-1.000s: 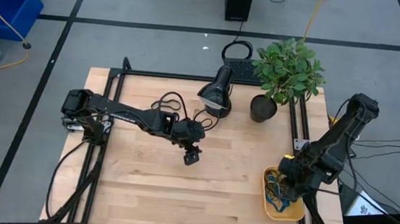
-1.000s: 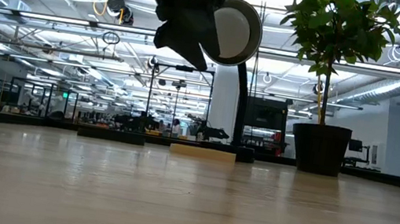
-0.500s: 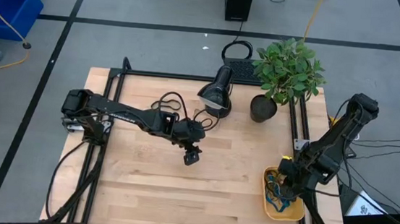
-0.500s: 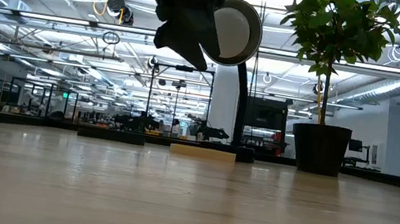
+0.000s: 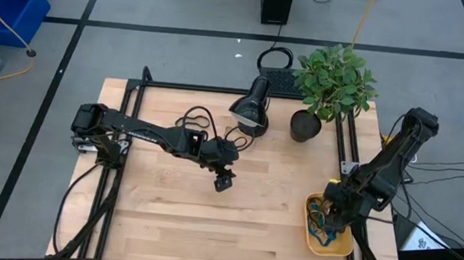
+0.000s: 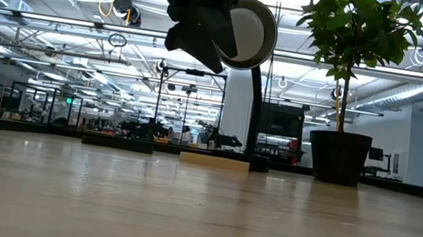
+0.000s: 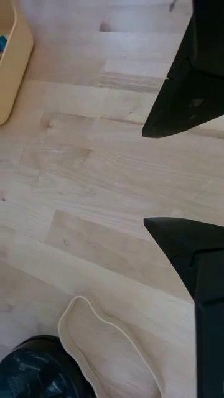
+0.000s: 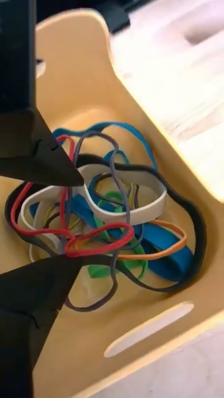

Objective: Pick and place rubber bands into bin
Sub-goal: Put the red rubber band into the yellow bin, then put the black rubber band into the yellow bin

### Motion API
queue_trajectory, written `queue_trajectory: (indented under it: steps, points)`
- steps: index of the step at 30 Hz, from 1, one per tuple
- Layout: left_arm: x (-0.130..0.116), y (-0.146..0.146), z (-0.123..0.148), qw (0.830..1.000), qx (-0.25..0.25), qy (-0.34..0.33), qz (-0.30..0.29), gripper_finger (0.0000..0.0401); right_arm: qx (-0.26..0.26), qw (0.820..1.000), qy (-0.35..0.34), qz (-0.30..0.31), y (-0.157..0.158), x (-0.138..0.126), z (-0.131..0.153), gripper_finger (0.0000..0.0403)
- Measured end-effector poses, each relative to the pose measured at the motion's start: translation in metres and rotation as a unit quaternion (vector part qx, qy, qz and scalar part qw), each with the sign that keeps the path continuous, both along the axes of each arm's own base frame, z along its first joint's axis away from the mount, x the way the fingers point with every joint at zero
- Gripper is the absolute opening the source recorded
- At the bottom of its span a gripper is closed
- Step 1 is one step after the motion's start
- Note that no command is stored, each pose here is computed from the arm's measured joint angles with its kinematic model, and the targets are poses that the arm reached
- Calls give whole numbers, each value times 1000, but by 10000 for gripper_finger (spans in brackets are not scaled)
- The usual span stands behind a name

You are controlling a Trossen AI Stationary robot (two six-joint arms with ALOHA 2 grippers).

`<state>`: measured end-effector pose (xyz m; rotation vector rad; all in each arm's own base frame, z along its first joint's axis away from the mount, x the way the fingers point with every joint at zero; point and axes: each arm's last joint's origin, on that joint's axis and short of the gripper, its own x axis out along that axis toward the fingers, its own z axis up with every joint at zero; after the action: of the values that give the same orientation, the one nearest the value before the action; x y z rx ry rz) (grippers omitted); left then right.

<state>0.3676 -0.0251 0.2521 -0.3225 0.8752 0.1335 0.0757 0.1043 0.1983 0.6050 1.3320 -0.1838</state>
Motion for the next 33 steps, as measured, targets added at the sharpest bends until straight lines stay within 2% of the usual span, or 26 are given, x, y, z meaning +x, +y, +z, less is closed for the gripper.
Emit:
queue_trajectory:
  steps: [5,10,13,18,21,25,27,30,33]
  points:
    - [0,0,0,1000,6,-1,-8,228,-7,998,-67,-6,-4,1,12,184]
    - [0,0,0,1000,7,-1,-8,228,-27,987,-161,5,-8,4,33,184]
    - [-1,0,-1,1000,18,8,-14,228,-47,973,-226,30,-10,5,46,182]
    - [-11,5,-8,995,72,69,5,228,-76,936,-341,41,-14,8,65,182]
    - [-19,13,-12,987,104,118,43,228,-93,914,-393,39,-16,8,74,183]
    - [-30,27,-16,973,104,168,118,228,-130,886,-445,28,-20,9,83,183]
    - [-36,34,-18,965,104,203,131,228,-152,874,-461,24,-20,9,86,183]
    - [-49,46,-20,947,98,262,161,228,-169,864,-473,23,-21,10,88,183]
    - [-60,60,-21,925,91,312,196,228,-173,863,-474,21,-22,11,89,183]
